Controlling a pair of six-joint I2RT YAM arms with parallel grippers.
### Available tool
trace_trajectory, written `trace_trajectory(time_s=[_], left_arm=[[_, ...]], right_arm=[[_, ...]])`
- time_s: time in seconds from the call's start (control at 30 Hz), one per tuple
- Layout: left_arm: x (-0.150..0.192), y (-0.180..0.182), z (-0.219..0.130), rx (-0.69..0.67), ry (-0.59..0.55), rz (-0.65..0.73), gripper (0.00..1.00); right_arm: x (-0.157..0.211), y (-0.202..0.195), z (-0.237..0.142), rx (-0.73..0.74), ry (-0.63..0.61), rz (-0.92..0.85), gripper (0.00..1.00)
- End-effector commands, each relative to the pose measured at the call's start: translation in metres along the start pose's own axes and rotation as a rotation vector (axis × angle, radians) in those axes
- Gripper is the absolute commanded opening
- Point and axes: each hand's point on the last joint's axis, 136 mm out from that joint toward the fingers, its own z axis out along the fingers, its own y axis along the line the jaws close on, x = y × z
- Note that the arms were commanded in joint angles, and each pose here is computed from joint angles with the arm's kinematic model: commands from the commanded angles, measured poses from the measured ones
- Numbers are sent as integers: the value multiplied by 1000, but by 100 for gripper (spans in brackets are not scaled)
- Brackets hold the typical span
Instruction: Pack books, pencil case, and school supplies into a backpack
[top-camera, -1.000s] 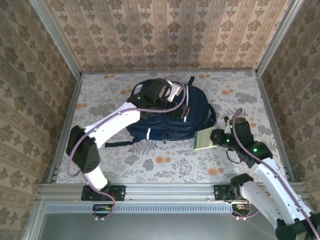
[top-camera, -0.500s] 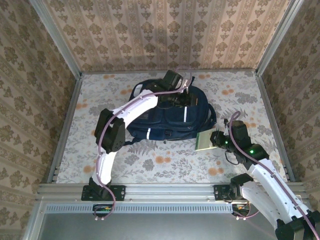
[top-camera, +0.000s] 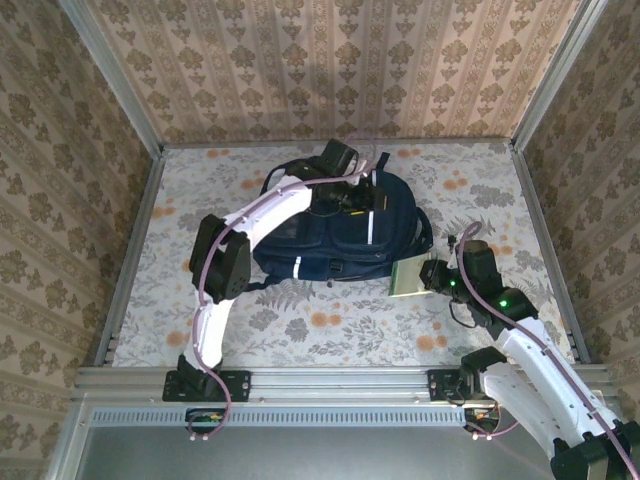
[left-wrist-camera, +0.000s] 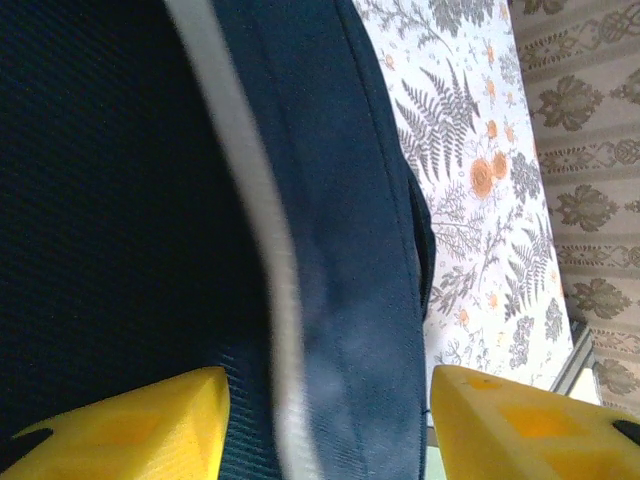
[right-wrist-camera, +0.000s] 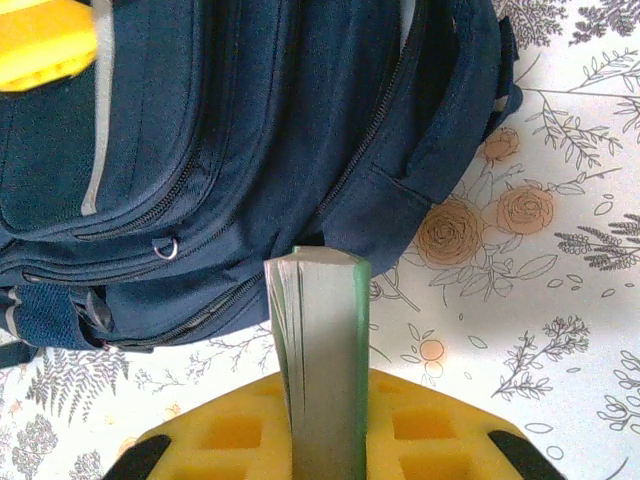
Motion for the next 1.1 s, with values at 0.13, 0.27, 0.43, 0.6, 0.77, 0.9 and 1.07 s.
trace_trajectory(time_s=[0.13,0.27,0.43,0.6,0.77,0.9,1.07], left_arm=[[-11,-6,-21,-5,-19,50,57],[-11,-11,-10,23,3,50,55],[-4,-21,6,71,34,50,45],[9,-21,24,85,77,38,40],[14,-19,31,80,87,26,29],[12,-16,18,50,78,48,3],[0,-27,-29,76,12,97,0]], right_arm=[[-13,8,2,-41,-57,8,16],[-12,7,2,-38,-53,7,16],[-10,6,2,-37,-51,10,17],[-11,7,1,-42,-51,21,17],[-11,8,1,-48,-54,25,17],[-15,6,-5,-32,-70,26,16],[-25,6,-21,-18,-128,6,16]])
